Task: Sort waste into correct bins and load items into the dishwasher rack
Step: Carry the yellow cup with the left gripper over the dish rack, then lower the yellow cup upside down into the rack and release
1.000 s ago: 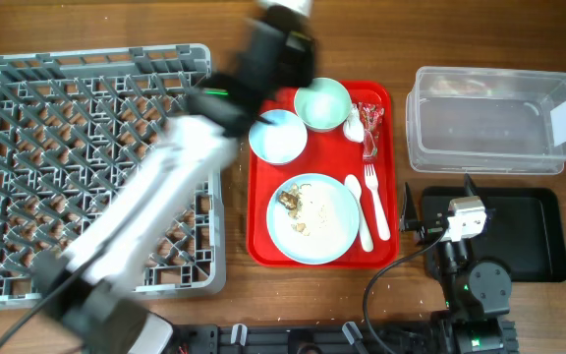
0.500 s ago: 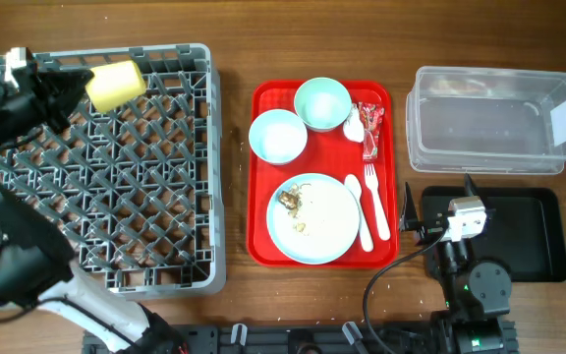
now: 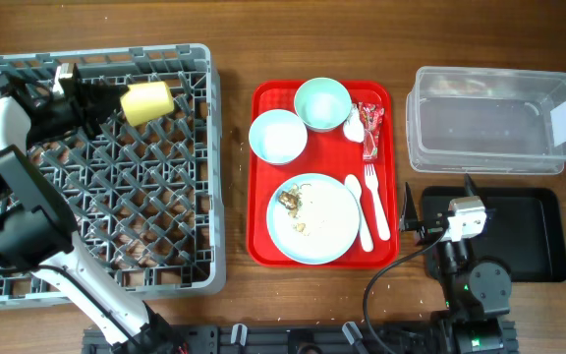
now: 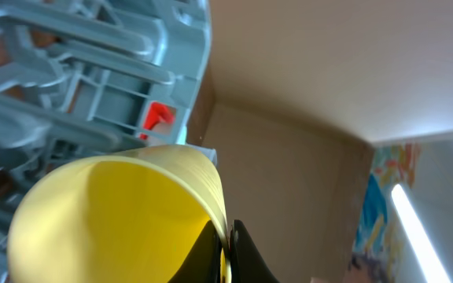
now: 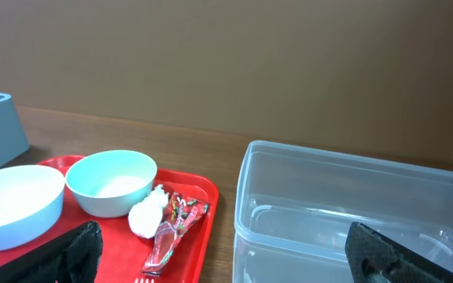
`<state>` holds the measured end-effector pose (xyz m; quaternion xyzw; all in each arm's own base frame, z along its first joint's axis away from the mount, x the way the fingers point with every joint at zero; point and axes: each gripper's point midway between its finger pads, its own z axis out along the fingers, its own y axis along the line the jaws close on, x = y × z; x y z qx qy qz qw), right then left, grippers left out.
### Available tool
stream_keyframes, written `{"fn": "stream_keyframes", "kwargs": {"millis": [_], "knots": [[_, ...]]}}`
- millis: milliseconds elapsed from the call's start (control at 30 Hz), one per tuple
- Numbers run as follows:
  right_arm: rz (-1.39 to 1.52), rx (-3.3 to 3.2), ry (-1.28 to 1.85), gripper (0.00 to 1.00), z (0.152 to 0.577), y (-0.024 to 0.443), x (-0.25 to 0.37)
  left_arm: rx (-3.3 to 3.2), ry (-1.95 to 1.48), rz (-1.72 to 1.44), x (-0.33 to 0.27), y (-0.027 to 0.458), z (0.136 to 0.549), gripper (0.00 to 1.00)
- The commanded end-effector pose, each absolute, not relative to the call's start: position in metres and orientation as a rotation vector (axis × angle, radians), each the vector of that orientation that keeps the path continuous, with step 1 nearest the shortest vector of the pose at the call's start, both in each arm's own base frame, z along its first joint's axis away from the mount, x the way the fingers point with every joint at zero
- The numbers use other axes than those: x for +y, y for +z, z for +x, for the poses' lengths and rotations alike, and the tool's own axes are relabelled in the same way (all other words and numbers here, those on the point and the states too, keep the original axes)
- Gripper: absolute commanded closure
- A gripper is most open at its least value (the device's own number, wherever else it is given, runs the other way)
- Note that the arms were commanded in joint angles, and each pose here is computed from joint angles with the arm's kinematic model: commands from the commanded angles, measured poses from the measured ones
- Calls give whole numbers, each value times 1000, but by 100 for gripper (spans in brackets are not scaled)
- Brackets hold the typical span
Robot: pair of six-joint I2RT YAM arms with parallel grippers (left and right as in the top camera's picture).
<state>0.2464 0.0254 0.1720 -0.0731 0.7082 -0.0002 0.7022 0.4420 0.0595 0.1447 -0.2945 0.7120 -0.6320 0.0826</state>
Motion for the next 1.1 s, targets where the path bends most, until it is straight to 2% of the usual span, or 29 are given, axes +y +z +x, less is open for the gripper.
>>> {"fn": "stream_keyframes", "kwargs": {"millis": [0,167,200,367,400,467,533,600,633,667,733,833,933,1067], "knots": [[-178,1566,0,0,246,174,27,2169,-1853,-987,66,133,438,96],[-177,1566,0,0,246,174,27,2405,-1549,-1183,80,89,423,96],[-177,1566,0,0,246,174,27,2408,-1534,-1189,82,88,422,94],[-177,1566,1,0,246,174,27,2422,-1315,-1230,119,104,411,68],[-177,1566,0,0,246,174,27,2428,-1242,-1224,128,118,409,64],[-177,1566,0,0,246,174,27,2427,-1073,-1168,141,163,407,45],[-177,1566,0,0,246,174,27,2411,-968,-1114,144,202,402,34],[-177,1566,0,0,246,174,27,2393,-879,-1035,134,241,391,37],[-177,1566,0,0,246,174,27,2401,-837,-992,125,254,385,43],[-177,1566,0,0,246,174,27,2427,-774,-913,115,264,379,54],[-178,1566,0,0,246,174,27,2541,-532,-864,98,265,361,83],[-177,1566,0,0,246,174,27,2673,-204,-720,77,240,376,96],[-177,1566,0,0,246,174,27,2803,-184,-629,49,195,399,96],[-177,1566,0,0,246,174,27,2888,-40,-719,57,137,417,96]]}}
